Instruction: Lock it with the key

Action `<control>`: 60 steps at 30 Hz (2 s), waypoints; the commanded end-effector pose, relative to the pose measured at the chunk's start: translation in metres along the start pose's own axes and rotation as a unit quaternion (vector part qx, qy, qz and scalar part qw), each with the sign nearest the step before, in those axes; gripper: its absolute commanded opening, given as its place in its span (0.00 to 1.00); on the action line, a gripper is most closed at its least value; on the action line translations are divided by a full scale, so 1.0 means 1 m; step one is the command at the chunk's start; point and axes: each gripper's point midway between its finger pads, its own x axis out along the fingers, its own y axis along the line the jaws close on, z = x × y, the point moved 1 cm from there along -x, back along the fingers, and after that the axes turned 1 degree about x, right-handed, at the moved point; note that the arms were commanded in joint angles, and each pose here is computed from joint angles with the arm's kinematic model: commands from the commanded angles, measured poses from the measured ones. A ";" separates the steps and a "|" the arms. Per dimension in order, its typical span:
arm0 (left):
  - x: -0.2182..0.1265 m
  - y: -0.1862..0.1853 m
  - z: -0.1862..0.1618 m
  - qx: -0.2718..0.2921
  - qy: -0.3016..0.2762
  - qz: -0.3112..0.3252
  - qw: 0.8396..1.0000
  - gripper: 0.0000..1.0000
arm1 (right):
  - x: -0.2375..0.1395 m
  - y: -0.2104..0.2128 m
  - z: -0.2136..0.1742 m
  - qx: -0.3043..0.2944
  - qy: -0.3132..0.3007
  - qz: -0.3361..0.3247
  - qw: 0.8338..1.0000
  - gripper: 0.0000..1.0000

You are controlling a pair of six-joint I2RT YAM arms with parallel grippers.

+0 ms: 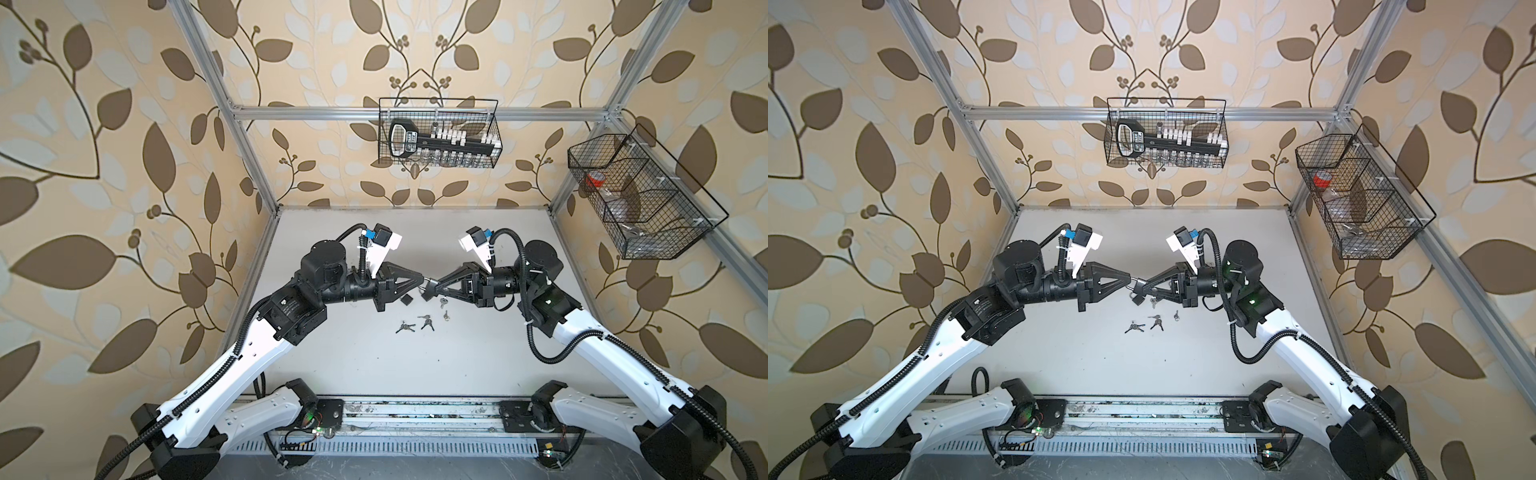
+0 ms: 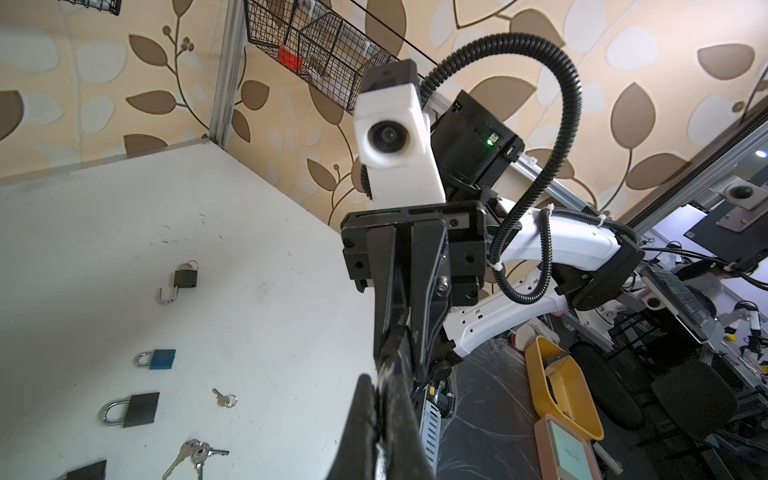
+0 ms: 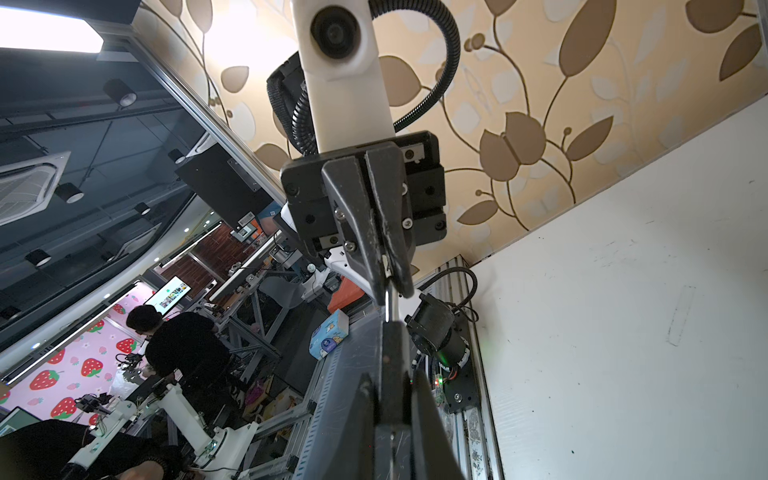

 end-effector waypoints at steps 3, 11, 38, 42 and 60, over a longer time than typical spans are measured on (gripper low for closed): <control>0.030 -0.020 -0.051 -0.030 0.095 -0.081 0.992 0.00 | 0.004 0.024 0.040 -0.077 -0.057 0.008 0.995 0.00; 0.043 -0.026 -0.072 -0.033 0.133 -0.092 0.986 0.00 | 0.001 0.035 0.049 -0.110 -0.068 0.003 0.992 0.00; -0.006 -0.039 0.017 0.013 -0.027 -0.014 0.999 0.22 | -0.008 0.012 -0.007 -0.128 0.008 -0.036 0.991 0.00; -0.012 -0.038 0.022 0.015 -0.051 -0.006 0.999 0.36 | -0.009 0.012 -0.010 -0.128 0.010 -0.035 0.991 0.00; 0.004 -0.027 -0.003 -0.021 -0.014 -0.019 1.000 0.26 | -0.011 0.021 -0.004 -0.145 -0.006 -0.033 0.989 0.00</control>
